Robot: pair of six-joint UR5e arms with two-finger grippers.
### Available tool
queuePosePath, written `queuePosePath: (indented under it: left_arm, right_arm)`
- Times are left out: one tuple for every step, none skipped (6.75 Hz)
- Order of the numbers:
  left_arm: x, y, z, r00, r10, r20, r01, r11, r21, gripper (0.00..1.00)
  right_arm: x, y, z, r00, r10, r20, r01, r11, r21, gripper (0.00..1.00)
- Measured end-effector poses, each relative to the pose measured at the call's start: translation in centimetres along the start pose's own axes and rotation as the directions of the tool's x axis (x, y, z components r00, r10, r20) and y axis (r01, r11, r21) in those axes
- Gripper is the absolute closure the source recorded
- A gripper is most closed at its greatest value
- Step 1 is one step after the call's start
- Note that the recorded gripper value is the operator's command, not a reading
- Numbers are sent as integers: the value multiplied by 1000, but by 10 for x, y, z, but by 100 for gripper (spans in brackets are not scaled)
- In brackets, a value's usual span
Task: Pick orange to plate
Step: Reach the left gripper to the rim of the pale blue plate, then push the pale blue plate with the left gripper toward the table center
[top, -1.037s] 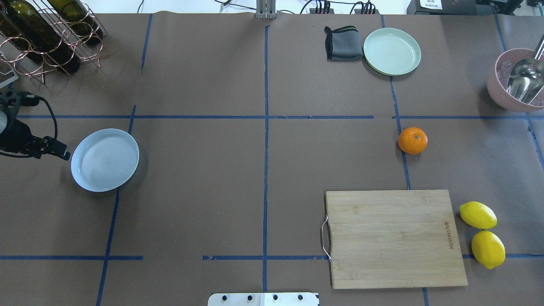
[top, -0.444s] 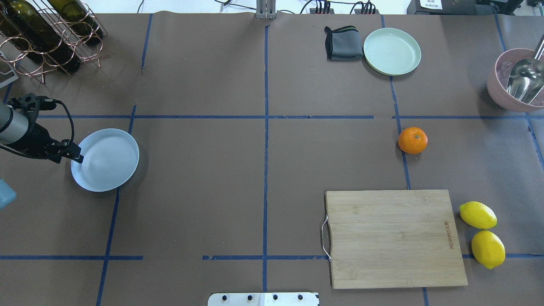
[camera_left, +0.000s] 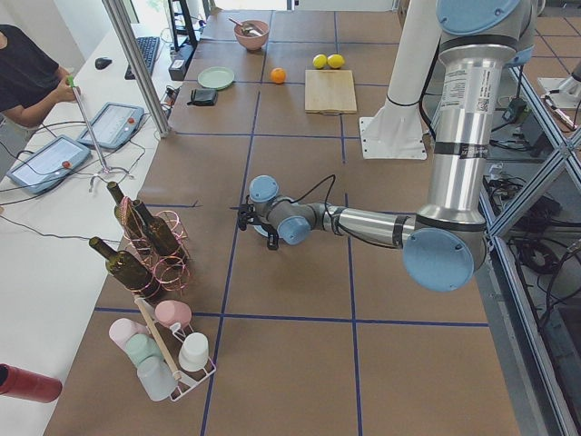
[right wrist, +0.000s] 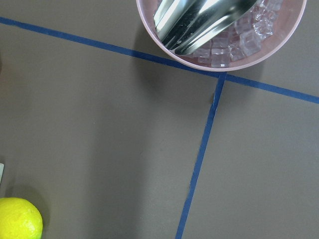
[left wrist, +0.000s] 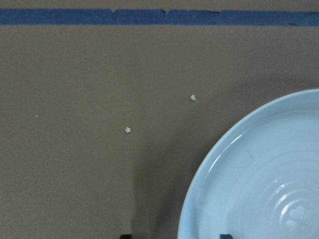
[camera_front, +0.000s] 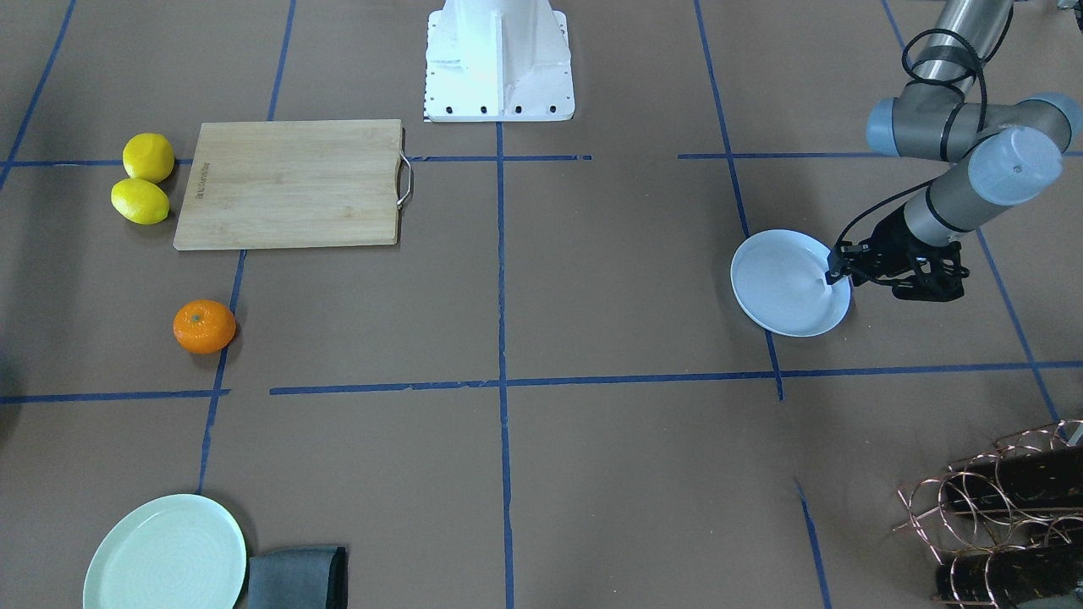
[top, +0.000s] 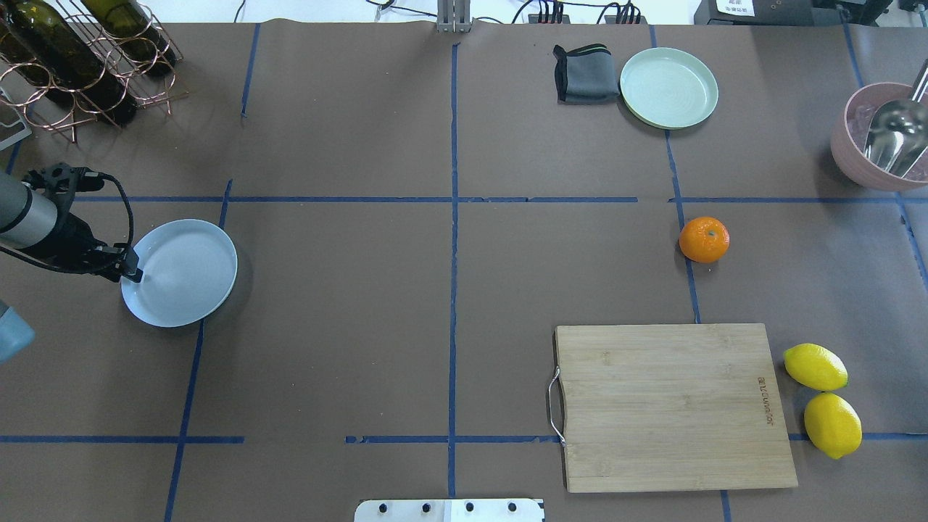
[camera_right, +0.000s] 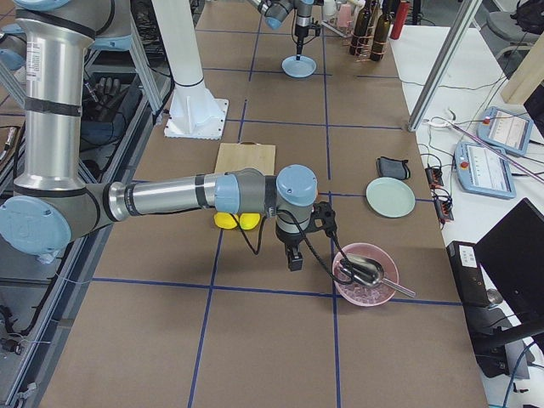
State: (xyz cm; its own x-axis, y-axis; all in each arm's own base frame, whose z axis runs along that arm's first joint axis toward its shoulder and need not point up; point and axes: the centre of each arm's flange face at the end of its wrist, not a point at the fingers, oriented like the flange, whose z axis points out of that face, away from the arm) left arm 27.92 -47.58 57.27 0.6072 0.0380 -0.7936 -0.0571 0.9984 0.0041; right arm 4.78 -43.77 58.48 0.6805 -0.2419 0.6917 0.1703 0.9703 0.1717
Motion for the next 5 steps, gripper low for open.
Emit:
queuePosePath:
  left_arm:
    - [7, 0, -4, 1000, 5, -12, -5, 1000, 5, 100]
    - [30, -3, -19, 999, 14, -44, -12, 1000, 27, 100]
    - [74, -13, -41, 995, -4, -101, 10, 998, 62, 100]
    - [145, -25, -55, 983, -45, -178, 58, 996, 70, 100]
    - [230, -19, -48, 966, -85, -246, 93, 995, 22, 100]
  right_arm:
    - [0, 0, 0, 1000, 0, 0, 0, 1000, 0, 0]
    - [0, 0, 0, 1000, -1, 1, 1, 1000, 0, 0]
    - [-1, 0, 0, 1000, -1, 10, 1, 1000, 2, 0]
    - [-4, 1, 0, 999, -1, 37, 1, 1000, 8, 0]
    - [-6, 6, 2, 997, 2, 74, -3, 1000, 13, 0]
